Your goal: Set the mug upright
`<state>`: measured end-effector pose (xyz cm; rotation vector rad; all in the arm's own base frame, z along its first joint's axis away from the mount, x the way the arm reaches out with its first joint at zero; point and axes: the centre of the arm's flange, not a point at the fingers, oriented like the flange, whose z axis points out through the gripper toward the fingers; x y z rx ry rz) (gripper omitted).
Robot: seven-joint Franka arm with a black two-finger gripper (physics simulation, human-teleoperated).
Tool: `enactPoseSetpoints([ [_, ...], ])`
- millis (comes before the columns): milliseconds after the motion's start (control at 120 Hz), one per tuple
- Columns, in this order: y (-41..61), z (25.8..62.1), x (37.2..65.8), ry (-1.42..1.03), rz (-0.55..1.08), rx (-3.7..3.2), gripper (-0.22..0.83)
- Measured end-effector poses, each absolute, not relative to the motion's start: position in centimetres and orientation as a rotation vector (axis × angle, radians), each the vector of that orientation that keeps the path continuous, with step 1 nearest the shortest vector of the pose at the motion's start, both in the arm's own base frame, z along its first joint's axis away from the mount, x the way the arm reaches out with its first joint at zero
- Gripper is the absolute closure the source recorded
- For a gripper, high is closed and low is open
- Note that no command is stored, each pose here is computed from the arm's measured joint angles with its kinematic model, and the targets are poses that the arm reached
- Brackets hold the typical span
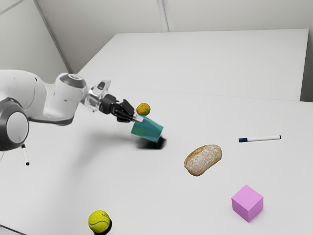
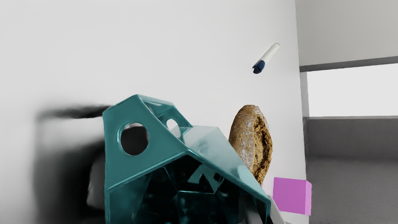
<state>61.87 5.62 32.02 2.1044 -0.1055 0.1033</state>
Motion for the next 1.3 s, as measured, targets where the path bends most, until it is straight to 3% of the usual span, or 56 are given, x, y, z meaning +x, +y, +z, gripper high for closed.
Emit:
enactPoseSetpoints([
  [500, 4.4, 41.9, 60.3, -0.622, -0.050, 2.736, 0.79],
  [742, 4.0, 39.3, 57.7, -0.649, -0.030, 2.933, 0.79],
  [1033, 2.8, 36.9, 57.2, -0.633, 0.058, 3.021, 0.78],
  [1067, 2.7, 36.7, 57.1, -0.624, 0.063, 3.024, 0.75],
  [1300, 2.0, 37.6, 57.2, -0.575, 0.123, 3.035, 0.29],
])
